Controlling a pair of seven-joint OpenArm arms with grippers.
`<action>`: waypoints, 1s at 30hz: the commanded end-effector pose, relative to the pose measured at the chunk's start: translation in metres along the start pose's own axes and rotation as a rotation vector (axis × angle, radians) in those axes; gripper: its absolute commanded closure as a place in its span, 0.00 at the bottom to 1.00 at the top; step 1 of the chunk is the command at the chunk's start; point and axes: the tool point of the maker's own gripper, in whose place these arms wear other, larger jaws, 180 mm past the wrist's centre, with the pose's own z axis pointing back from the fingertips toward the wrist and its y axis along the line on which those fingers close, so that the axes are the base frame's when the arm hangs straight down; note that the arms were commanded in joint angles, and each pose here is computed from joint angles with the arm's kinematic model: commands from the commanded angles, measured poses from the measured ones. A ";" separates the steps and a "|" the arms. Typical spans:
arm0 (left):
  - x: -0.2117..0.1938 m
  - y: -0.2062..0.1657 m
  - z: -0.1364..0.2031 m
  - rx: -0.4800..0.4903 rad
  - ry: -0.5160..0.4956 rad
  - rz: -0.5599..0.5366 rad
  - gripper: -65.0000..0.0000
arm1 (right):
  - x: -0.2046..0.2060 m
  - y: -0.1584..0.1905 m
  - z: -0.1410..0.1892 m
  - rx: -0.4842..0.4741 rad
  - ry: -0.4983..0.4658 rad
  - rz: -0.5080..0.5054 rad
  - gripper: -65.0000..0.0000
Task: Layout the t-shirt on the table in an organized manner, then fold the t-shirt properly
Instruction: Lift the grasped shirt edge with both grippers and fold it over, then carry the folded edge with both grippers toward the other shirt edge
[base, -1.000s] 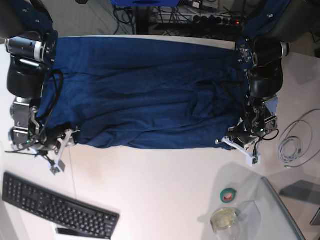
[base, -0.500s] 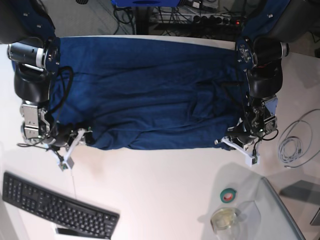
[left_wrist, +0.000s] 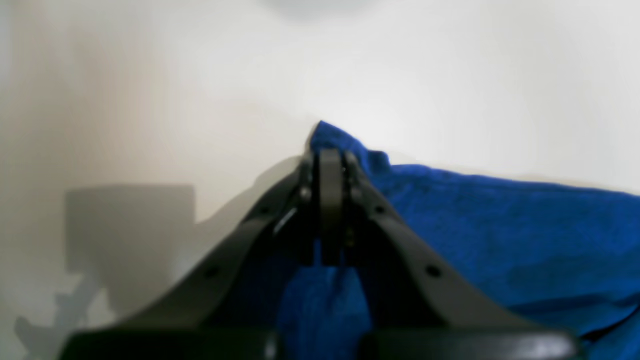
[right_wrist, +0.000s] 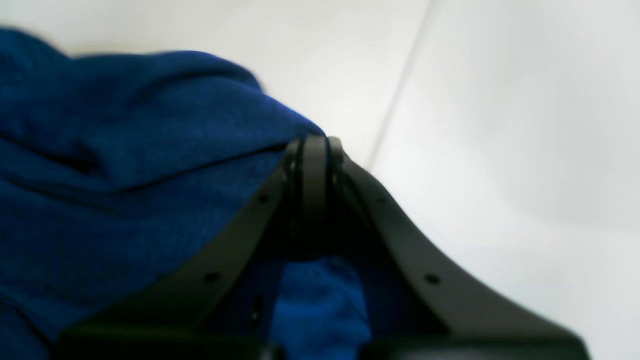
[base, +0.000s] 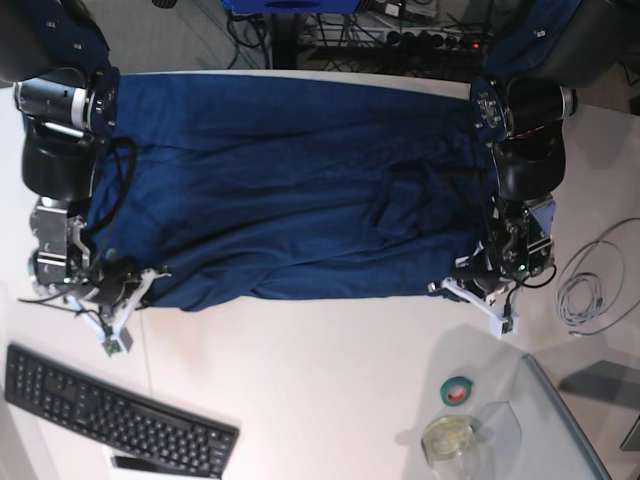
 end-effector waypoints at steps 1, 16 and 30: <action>0.031 -0.004 0.004 -0.010 -0.060 -0.007 1.00 | 0.026 -0.012 0.010 -0.032 -0.063 0.015 1.00; 0.084 -0.046 0.056 -0.073 -0.179 -0.160 1.00 | 0.008 -0.019 0.044 -0.128 -0.033 0.088 1.00; 0.055 -0.041 0.046 -0.074 -0.105 -0.150 1.00 | -0.037 0.037 0.043 -0.069 0.069 0.061 0.95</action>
